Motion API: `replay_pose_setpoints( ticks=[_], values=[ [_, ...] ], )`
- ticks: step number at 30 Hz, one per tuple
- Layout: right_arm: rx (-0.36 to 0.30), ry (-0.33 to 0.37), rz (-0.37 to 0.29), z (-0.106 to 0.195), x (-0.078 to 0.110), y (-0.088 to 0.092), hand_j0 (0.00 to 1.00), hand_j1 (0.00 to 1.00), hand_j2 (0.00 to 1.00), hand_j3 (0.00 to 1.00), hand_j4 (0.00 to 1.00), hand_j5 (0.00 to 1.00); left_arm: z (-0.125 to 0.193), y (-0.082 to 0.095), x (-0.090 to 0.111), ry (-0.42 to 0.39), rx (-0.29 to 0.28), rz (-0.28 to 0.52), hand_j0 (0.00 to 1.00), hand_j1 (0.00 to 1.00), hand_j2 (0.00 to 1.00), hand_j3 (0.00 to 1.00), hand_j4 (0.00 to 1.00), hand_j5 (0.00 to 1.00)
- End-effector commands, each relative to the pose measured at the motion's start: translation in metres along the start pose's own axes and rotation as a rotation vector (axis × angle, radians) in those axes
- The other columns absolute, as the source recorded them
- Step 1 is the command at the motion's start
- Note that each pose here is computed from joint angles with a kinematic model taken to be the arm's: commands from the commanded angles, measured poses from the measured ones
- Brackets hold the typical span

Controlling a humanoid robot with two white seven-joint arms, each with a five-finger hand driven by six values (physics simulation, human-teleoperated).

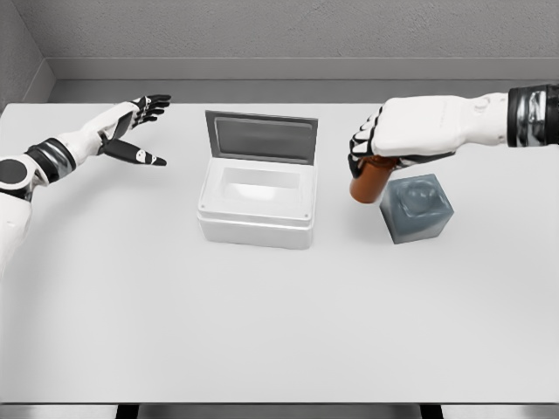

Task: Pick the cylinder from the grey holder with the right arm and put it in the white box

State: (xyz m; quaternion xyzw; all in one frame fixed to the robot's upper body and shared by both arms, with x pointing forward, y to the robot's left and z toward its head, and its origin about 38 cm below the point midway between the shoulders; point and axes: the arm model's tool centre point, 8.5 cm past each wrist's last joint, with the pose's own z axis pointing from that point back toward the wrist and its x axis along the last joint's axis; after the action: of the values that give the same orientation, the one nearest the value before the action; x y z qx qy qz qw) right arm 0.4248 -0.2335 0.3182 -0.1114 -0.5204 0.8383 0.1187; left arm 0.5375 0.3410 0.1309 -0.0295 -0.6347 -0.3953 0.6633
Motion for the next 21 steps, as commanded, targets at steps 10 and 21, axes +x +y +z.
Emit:
replay_pose_setpoints(
  ticks=[10, 21],
  values=[
    [-0.029, -0.102, 0.059, -0.032, 0.021, -0.026, 0.38, 0.38, 0.38, 0.38, 0.38, 0.38, 0.0, 0.001, 0.001, -0.006, 0.005, 0.005, 1.0, 1.0, 1.0, 1.0, 1.0, 1.0],
    [0.017, -0.188, 0.093, -0.067, 0.038, -0.031, 0.38, 0.38, 0.38, 0.38, 0.38, 0.38, 0.0, 0.001, 0.001, -0.005, 0.005, 0.006, 1.0, 1.0, 1.0, 1.0, 1.0, 1.0]
  ],
)
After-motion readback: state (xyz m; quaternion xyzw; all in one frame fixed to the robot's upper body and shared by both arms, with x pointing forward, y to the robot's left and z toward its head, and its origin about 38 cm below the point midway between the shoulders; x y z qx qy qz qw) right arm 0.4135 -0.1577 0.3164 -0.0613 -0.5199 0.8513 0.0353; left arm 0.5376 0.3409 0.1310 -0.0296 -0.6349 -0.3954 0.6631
